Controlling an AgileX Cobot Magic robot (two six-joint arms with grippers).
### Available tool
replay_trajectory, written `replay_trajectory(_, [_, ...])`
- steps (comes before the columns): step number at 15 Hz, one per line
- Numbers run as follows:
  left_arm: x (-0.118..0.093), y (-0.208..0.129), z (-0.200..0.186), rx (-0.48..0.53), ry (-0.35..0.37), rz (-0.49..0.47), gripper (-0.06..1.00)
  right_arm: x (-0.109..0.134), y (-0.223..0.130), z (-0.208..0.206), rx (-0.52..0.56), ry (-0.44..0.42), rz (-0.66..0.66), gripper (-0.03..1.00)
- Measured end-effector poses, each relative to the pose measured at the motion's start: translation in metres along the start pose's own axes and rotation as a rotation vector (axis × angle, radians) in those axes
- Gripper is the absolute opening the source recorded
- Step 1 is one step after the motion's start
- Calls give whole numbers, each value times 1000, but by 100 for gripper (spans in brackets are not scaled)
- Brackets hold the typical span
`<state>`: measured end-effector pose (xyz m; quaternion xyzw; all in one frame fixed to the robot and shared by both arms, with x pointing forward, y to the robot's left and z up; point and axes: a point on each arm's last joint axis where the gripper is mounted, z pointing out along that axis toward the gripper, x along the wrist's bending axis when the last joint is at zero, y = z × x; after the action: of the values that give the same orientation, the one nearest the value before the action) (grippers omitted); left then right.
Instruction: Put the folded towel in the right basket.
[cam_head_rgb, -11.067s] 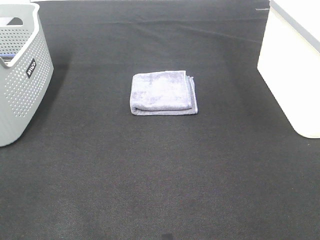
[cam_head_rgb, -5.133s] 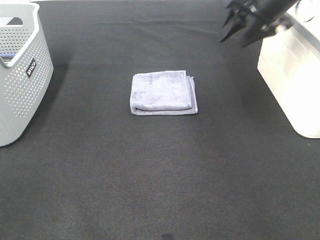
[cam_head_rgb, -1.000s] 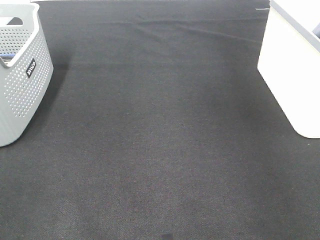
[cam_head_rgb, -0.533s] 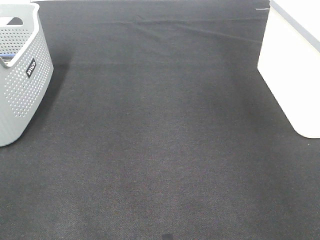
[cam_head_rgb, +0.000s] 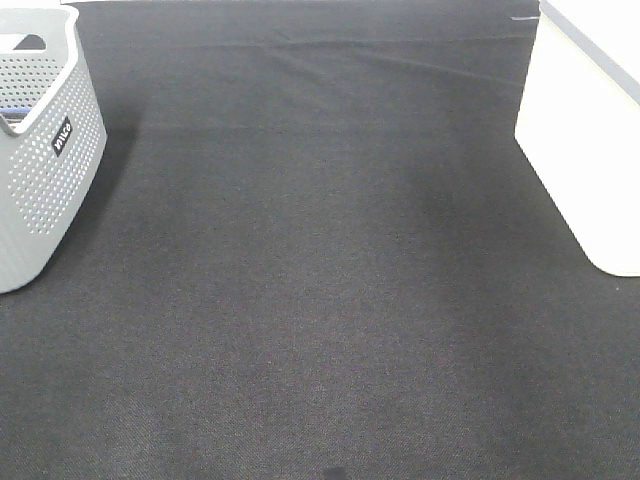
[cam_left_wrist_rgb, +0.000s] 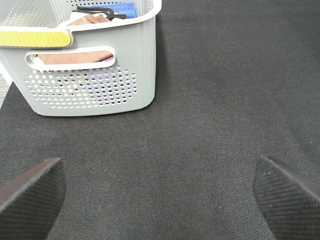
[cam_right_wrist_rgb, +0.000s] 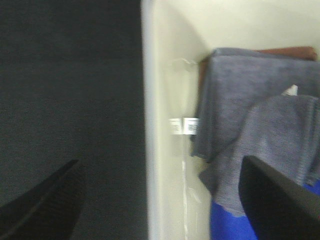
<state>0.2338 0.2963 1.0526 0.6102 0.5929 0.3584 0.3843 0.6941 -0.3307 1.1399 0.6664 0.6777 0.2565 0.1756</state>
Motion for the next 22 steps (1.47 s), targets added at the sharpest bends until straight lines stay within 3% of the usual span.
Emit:
replay_trajectory(3, [0,0,0,0,0,0,97,36,0,-28,-41,10,-56,79])
replay_trajectory(8, [0,0,0,0,0,0,97,42,-53,-79,36,-15,-42,79])
replay_trajectory(17, [0,0,0,0,0,0,97,46,-262,-115,316,-10,-6,79])
replay_trajectory(18, [0,0,0,0,0,0,97,47,-297,-123,313,-10,-7,79])
replay_trajectory(20, [0,0,0,0,0,0,97,48,-328,-127,297,-10,-9,79])
replay_trajectory(22, [0,0,0,0,0,0,97,49,-369,-138,203,-16,-21,79])
